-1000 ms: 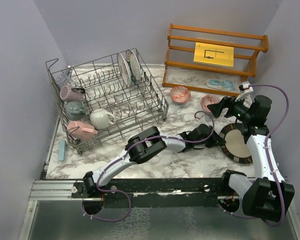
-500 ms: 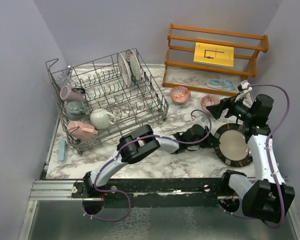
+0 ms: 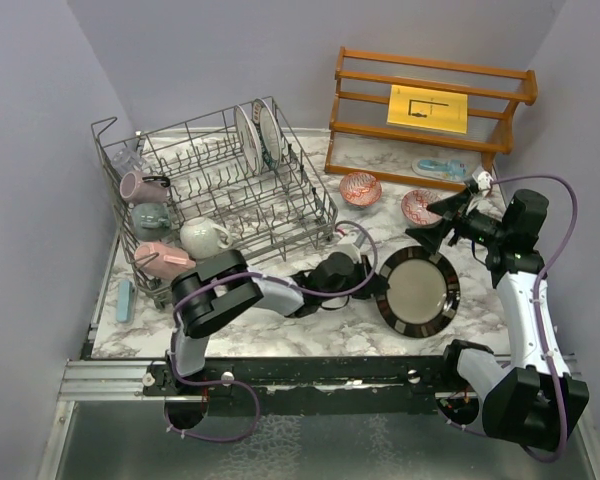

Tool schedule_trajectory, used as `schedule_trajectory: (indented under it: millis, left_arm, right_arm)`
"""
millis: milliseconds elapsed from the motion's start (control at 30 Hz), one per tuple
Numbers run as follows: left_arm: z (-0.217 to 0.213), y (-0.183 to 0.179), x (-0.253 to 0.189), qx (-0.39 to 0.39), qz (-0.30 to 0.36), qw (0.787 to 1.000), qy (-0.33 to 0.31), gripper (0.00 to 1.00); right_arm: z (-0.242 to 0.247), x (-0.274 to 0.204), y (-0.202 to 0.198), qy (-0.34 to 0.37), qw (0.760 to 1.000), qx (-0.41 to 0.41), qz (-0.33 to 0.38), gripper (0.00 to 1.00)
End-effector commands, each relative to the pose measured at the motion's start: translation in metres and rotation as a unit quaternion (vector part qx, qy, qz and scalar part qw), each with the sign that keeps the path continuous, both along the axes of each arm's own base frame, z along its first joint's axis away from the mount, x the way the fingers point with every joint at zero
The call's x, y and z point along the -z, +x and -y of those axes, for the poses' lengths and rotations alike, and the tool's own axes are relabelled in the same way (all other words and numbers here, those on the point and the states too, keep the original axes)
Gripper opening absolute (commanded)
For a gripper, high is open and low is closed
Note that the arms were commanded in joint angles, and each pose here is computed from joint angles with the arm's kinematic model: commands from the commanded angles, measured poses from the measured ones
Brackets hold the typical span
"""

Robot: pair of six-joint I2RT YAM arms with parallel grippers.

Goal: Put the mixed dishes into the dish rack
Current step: Pick up the plate at the center of the board.

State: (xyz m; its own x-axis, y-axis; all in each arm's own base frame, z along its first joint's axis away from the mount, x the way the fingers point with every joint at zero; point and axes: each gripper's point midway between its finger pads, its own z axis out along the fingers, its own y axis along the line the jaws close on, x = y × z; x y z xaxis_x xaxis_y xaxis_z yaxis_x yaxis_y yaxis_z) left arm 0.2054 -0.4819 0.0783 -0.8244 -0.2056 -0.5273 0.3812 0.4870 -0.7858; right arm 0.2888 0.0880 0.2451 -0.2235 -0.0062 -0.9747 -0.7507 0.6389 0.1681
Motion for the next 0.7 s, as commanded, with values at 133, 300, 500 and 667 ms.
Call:
schedule_trajectory:
  millis: [133, 300, 500, 667]
  left_arm:
    - [-0.049, 0.015, -0.115, 0.003, 0.156, 0.982, -0.109, 0.0]
    - [-0.083, 0.018, -0.127, 0.026, 0.205, 0.975, -0.081, 0.0]
    - [-0.108, 0.021, -0.137, 0.063, 0.246, 0.966, -0.054, 0.0]
    - [-0.126, 0.029, -0.146, 0.062, 0.276, 0.958, -0.044, 0.0]
  right_arm:
    - [-0.007, -0.008, -0.009, -0.017, 0.997, -0.066, 0.031, 1.0]
    - [-0.008, 0.003, -0.008, -0.019, 0.995, -0.096, 0.021, 1.0]
    - [-0.01, 0.014, -0.01, -0.015, 0.993, -0.116, 0.012, 1.0]
    - [-0.013, 0.029, -0.016, -0.003, 0.991, -0.131, 0.001, 0.99]
